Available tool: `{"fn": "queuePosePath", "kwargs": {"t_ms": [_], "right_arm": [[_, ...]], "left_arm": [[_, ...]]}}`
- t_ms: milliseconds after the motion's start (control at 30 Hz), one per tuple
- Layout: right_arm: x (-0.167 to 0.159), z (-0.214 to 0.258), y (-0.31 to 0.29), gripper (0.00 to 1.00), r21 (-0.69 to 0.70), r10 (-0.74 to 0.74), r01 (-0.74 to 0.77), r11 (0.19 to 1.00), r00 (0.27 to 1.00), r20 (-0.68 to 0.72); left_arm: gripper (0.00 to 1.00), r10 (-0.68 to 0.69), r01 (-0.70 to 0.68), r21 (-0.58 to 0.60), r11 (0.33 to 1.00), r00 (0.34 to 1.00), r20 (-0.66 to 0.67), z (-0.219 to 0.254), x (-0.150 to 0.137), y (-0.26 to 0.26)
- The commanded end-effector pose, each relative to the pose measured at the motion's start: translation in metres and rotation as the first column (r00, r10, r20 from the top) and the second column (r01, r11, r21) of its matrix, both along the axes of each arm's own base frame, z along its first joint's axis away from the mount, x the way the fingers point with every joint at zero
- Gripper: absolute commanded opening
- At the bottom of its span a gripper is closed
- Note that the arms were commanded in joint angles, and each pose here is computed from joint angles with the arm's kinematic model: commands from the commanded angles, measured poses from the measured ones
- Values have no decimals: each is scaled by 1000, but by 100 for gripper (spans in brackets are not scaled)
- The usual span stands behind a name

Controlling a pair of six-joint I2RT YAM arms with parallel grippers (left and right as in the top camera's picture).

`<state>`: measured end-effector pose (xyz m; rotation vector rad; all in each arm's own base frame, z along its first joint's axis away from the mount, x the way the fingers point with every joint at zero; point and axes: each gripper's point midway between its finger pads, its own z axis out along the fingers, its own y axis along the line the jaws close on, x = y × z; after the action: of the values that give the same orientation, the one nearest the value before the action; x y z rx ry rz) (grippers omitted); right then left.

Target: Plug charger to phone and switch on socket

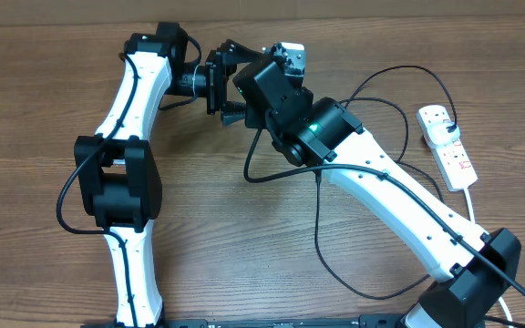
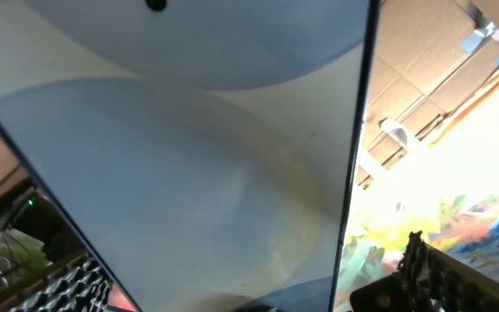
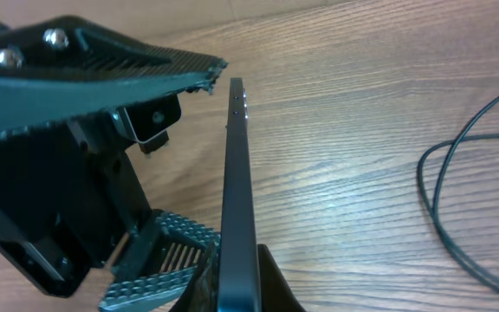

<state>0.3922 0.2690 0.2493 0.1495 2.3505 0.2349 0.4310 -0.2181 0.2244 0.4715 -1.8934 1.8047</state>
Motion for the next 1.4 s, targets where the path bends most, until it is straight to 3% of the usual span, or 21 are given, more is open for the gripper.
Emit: {"fn": "queuePosePath", "kwargs": {"t_ms": [0,133,233,367,633,933,1233,1367], "right_arm": [[7,23,-1,4,121,-116,110,987,992,45],[12,29,-12,4,281,-273,262,923,962,-1],[15,35,-20,4,415,-398,387,823,915,-64],[14,37,-21,4,545,-500,505,669,849,-172],[8,32,-13,4,652,-564,659,375,720,-404],[5,30,-7,4,658,-547,702,274,676,-494],[0,29,3,4,639,-503,760,115,599,-623],[-1,29,6,4,633,-486,768,96,592,-643]], "left_arm": [[100,-1,2,-30,1000,999,40,12,2,0],[100,-1,2,-30,1000,999,40,12,2,0],[99,-1,2,-30,1000,999,39,12,2,0],[85,-1,2,-30,1000,999,36,12,2,0],[72,-2,1,-21,1000,999,-49,12,2,0],[47,-2,0,-20,1000,998,-58,12,2,0],[44,-2,0,-19,1000,998,-69,12,2,0],[41,-2,0,-18,1000,997,-73,12,2,0]]}}
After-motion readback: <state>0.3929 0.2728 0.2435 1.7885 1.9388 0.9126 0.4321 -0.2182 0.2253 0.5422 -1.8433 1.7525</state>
